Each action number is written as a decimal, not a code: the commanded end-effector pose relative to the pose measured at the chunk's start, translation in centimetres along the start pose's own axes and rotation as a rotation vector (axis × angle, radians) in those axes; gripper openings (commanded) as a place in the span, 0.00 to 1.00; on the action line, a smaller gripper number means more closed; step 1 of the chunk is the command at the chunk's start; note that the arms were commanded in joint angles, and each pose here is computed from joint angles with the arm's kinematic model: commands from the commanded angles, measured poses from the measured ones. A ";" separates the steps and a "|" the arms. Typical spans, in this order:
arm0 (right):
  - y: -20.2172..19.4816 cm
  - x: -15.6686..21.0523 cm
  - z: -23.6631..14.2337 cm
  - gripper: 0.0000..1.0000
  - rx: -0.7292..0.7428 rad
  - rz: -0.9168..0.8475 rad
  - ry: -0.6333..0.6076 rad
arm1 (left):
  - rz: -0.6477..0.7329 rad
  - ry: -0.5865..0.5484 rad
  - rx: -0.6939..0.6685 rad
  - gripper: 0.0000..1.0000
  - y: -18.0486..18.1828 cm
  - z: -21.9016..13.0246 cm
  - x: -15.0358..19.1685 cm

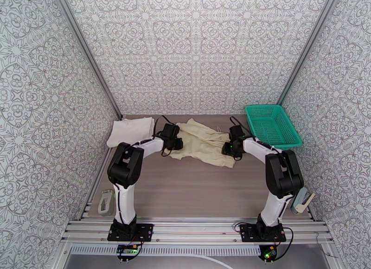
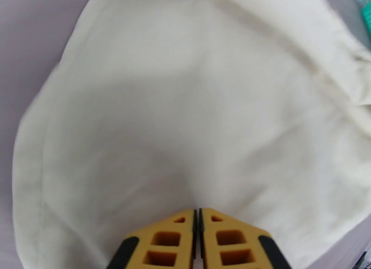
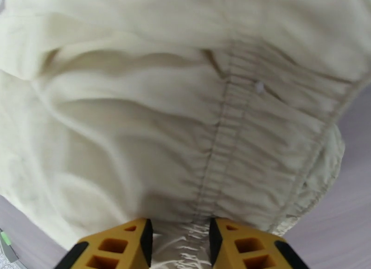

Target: Fold and stack the mixed laundry pile

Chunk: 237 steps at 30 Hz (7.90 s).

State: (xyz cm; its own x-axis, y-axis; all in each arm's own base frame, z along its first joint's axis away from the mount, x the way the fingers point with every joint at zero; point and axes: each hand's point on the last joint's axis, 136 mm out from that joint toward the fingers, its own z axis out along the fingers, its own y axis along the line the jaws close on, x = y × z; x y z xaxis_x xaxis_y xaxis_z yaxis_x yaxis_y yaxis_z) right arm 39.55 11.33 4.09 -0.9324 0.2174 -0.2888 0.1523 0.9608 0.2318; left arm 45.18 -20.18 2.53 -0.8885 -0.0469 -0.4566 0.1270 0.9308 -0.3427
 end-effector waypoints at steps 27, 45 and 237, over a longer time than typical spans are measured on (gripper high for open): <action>2.3 3.8 -7.1 0.41 -0.046 -0.062 -0.007 | -0.081 -0.029 0.011 0.27 -2.6 -10.1 2.8; 2.9 1.7 -6.1 0.41 -0.054 -0.067 -0.023 | -0.132 -0.019 0.050 0.27 -4.8 -1.7 -0.9; 25.8 5.2 -9.0 0.46 -0.414 -0.480 0.090 | -0.150 -0.163 0.226 0.25 -3.1 -18.3 6.9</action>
State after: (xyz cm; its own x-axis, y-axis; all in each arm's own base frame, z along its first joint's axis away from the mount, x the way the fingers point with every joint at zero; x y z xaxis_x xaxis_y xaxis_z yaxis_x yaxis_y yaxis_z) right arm 33.72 37.91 14.70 -0.9023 -0.3168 -0.2922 -0.4200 0.7984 0.4314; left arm 30.03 -13.96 12.87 -0.8432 -0.2886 -0.4536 0.0205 0.8258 -0.5635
